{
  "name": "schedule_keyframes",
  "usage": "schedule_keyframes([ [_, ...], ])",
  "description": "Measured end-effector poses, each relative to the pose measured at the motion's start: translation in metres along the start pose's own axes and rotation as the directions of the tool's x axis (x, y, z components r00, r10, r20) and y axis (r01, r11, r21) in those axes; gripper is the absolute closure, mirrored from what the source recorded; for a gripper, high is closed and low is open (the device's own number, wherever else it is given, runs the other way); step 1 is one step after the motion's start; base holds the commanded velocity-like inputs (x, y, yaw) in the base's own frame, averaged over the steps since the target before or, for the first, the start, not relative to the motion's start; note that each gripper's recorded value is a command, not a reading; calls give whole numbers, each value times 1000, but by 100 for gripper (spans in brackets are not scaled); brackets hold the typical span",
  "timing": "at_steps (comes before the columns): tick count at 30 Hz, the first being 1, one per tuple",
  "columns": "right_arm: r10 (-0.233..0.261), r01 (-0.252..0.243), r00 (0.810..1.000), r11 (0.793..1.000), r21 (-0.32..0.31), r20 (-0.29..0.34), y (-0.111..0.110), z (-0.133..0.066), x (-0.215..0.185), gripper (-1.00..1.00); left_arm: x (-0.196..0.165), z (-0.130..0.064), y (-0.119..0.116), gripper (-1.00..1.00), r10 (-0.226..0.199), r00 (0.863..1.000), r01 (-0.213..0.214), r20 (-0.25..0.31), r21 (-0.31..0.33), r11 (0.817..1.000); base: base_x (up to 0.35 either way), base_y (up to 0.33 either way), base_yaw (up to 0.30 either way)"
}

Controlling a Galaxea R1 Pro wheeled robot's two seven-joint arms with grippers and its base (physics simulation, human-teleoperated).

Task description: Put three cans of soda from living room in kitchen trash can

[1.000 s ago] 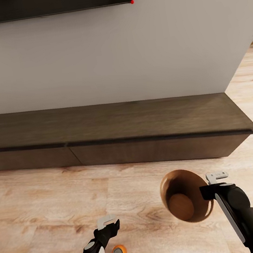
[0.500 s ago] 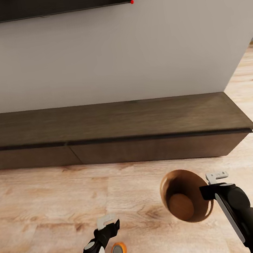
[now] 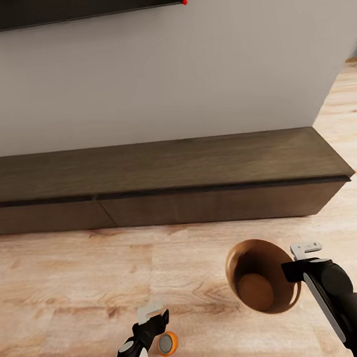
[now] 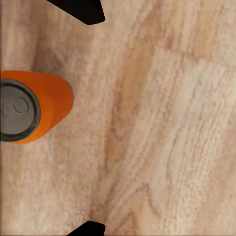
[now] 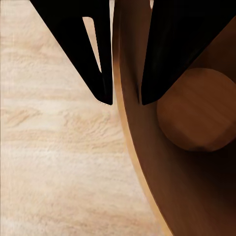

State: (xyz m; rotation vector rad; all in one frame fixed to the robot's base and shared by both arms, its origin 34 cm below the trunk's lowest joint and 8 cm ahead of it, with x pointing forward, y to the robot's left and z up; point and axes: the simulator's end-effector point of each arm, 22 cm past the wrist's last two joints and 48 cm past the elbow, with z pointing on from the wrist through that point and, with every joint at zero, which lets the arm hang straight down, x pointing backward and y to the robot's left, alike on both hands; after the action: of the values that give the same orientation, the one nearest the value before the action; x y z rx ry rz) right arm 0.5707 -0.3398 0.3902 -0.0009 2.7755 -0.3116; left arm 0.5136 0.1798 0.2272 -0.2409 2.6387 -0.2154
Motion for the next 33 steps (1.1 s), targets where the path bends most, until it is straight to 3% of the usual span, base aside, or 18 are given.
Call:
schedule_keyframes([
  [9,1,-1,1000,1000,-1,0,0,0,0,100,0,0,0,-100,0,1000,0,0,0,1000,-130,0,0],
  [33,-2,2,1000,1000,1,-5,0,2,2,100,3,1,1,-100,-1,1000,1,-5,-1,1000,-5,0,0],
])
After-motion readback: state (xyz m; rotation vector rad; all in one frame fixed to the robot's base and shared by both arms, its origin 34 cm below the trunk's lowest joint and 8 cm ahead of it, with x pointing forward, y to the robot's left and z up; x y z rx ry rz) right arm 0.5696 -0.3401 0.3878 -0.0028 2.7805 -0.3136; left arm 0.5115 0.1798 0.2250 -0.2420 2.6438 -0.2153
